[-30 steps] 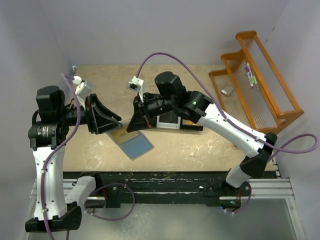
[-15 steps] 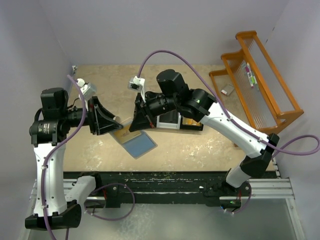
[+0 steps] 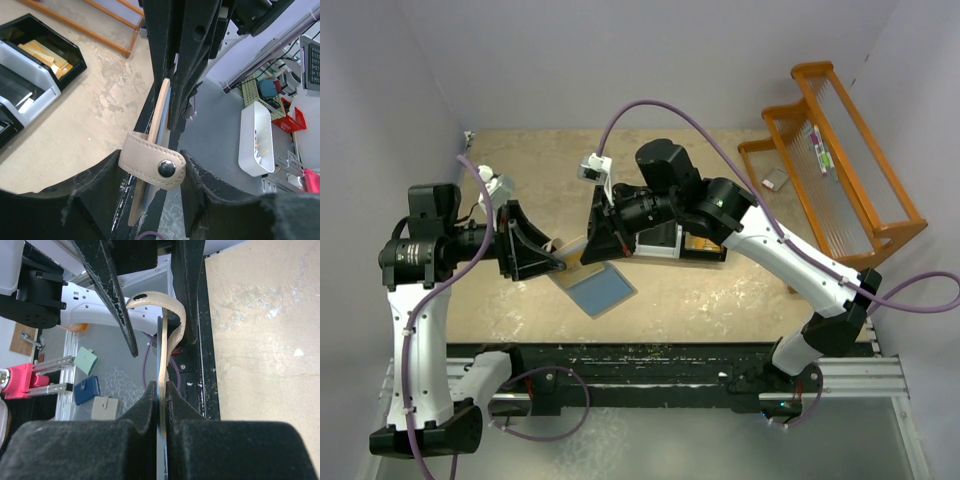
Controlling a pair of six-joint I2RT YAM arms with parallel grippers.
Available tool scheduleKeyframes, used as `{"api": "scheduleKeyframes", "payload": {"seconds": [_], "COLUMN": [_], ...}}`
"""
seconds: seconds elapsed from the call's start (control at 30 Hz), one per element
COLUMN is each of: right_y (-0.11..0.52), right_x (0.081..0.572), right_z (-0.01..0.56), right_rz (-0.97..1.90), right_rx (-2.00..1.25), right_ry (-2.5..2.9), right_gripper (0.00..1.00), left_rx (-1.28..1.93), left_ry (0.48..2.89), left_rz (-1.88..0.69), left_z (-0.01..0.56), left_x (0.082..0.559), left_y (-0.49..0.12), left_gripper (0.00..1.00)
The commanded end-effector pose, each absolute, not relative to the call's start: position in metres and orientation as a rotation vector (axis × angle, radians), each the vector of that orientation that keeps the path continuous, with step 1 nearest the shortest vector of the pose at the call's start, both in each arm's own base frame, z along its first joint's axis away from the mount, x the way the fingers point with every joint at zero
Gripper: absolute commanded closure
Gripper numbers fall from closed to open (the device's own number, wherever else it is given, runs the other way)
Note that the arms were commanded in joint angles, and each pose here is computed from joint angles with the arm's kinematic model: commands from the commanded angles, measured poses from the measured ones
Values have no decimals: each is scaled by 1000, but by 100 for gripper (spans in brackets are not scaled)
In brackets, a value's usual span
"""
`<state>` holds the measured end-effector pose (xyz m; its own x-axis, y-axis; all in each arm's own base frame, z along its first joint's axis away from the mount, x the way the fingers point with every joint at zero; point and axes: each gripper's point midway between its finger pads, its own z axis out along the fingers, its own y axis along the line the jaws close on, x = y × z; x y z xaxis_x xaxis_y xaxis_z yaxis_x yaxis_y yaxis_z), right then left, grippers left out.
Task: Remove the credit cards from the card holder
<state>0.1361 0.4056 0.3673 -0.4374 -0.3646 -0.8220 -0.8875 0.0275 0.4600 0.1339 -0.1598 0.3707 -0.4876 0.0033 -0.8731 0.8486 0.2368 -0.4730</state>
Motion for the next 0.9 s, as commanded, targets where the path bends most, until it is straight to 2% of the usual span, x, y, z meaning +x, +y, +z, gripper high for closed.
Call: {"api": "scheduleKeyframes", "payload": {"seconds": [0.0, 0.13, 0.23, 0.37, 0.5, 0.6, 0.77, 0.8, 0.87], "right_y": [405, 405, 406, 411, 411, 409, 390, 386, 379], "right_x": [131, 130, 130, 126, 133, 144, 134, 133, 131], "right_z": [388, 391, 391, 396, 409, 414, 428, 429, 432], "right_rz": [1446, 1456, 1462, 1539, 1583, 1639, 1801, 1815, 1835], "right_rx": [-1291, -1293, -1292, -1264, -1111, -906, -678, -650, -607], "right_ry": [1716, 1706, 1707, 1678, 1663, 1671, 1547, 1522, 1480], "right_gripper": [100, 100, 98, 78, 47, 35, 32, 34, 45], "left_rx": [828, 822, 810, 782, 725, 706, 626, 613, 579], "left_ry": [1708, 1732, 1713, 1679, 1711, 1704, 1688, 1683, 1692], "left_rz": [-1358, -1364, -1418, -1517, -1564, -1521, -1463, -1449, -1454], "left_z": [362, 359, 368, 381, 388, 399, 415, 417, 418], "left_x": [129, 130, 130, 125, 126, 133, 138, 139, 141], "left_y": [-160, -160, -161, -164, -165, -165, -165, -165, -165], "left_gripper": [53, 71, 78, 87, 99, 100, 100, 100, 100]}}
